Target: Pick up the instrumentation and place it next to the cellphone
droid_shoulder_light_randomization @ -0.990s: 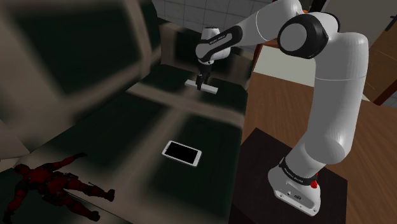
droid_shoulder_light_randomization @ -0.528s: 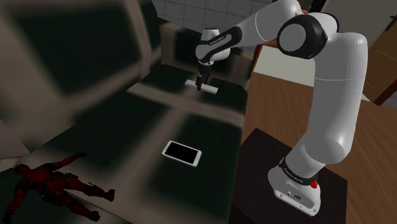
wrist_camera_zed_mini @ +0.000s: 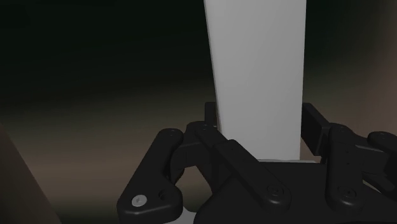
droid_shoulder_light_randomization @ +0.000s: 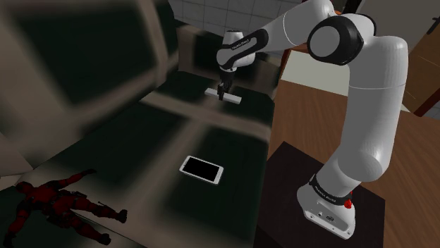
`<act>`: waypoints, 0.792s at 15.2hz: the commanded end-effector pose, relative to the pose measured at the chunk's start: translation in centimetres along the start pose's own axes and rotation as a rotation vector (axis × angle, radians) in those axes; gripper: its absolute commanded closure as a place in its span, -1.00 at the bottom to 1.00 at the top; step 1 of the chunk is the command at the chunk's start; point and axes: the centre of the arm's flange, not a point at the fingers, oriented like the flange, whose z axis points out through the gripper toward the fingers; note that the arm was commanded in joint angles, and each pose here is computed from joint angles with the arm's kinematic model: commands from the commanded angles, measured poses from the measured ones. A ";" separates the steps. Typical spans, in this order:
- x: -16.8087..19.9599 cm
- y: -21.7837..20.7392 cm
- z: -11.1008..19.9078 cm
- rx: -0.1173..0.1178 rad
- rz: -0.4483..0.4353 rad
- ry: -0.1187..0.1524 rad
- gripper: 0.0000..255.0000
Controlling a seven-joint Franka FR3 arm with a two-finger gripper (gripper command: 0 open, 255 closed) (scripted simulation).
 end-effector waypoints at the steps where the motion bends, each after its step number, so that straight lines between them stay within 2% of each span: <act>1: -0.1 0.0 0.3 0.001 0.000 -0.005 1.00; 3: -0.1 0.1 0.2 0.002 0.000 -0.005 1.00; 12: -0.1 0.2 -4.5 0.002 0.000 -0.005 1.00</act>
